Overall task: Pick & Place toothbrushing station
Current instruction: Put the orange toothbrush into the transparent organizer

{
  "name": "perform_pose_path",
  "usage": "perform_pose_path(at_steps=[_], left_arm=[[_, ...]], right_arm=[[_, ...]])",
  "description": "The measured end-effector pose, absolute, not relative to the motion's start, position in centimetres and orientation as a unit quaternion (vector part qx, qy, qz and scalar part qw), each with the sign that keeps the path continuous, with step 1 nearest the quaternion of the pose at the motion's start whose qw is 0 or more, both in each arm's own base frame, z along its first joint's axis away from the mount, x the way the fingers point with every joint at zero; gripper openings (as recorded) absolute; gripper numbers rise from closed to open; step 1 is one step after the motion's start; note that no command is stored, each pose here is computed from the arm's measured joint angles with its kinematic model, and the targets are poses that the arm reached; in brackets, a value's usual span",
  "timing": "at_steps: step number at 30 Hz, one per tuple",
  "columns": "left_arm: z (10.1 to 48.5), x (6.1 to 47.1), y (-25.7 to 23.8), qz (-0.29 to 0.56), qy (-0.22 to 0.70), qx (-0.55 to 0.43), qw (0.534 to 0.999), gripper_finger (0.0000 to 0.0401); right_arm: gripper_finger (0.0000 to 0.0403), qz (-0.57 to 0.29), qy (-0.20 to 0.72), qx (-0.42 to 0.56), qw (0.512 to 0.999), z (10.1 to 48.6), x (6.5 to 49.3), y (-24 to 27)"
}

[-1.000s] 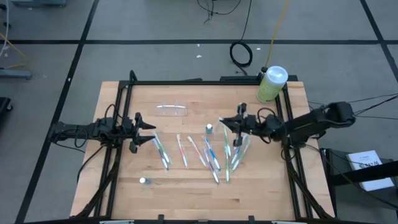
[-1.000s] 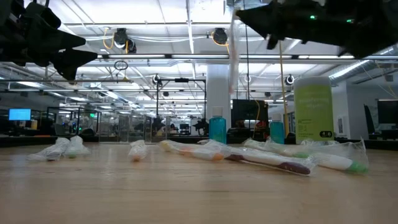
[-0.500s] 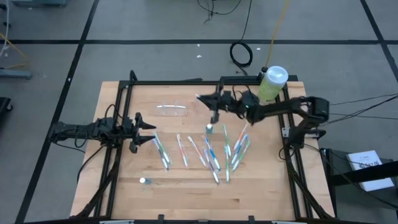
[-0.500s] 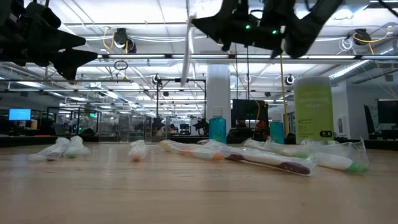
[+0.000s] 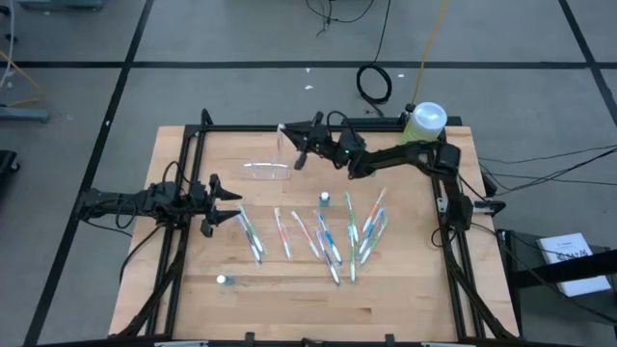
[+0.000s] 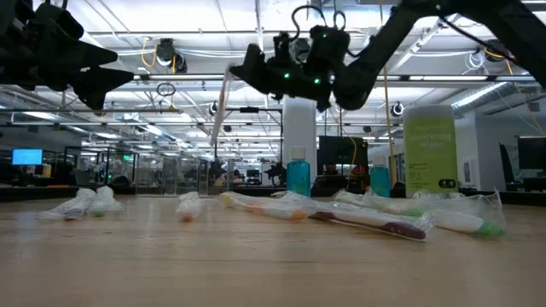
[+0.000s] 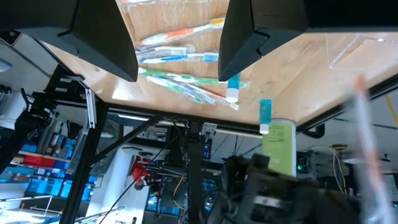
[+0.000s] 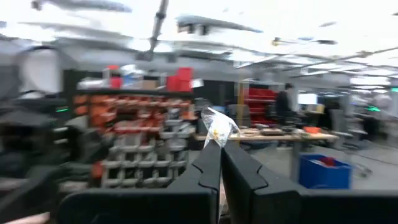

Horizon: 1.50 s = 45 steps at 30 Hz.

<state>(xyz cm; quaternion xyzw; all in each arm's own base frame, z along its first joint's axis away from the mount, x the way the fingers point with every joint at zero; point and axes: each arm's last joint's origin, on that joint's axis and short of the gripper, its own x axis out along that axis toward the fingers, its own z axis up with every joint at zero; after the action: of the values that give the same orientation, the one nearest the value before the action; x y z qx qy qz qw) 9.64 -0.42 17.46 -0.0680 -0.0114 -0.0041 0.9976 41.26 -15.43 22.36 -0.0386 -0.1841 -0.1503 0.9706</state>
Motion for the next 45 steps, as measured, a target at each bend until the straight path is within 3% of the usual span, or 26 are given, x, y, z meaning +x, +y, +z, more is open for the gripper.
perform_pose_path(at_steps=[9,31,45], left_arm=[[17.4,9.6,-0.4,-0.004,-0.011,-0.068,0.998,0.023],[17.5,9.6,-0.4,-0.004,-0.011,-0.068,0.998,0.023],[17.5,9.6,-0.4,-0.004,-0.011,-0.068,0.998,0.023]], right_arm=[[0.0,-0.206,-0.161,0.007,0.965,20.0,41.9,-16.7],[0.0,-0.244,-0.065,-0.014,0.967,18.3,42.4,-16.3],[0.0,-0.257,-0.072,0.002,0.964,17.0,41.2,-15.9]])
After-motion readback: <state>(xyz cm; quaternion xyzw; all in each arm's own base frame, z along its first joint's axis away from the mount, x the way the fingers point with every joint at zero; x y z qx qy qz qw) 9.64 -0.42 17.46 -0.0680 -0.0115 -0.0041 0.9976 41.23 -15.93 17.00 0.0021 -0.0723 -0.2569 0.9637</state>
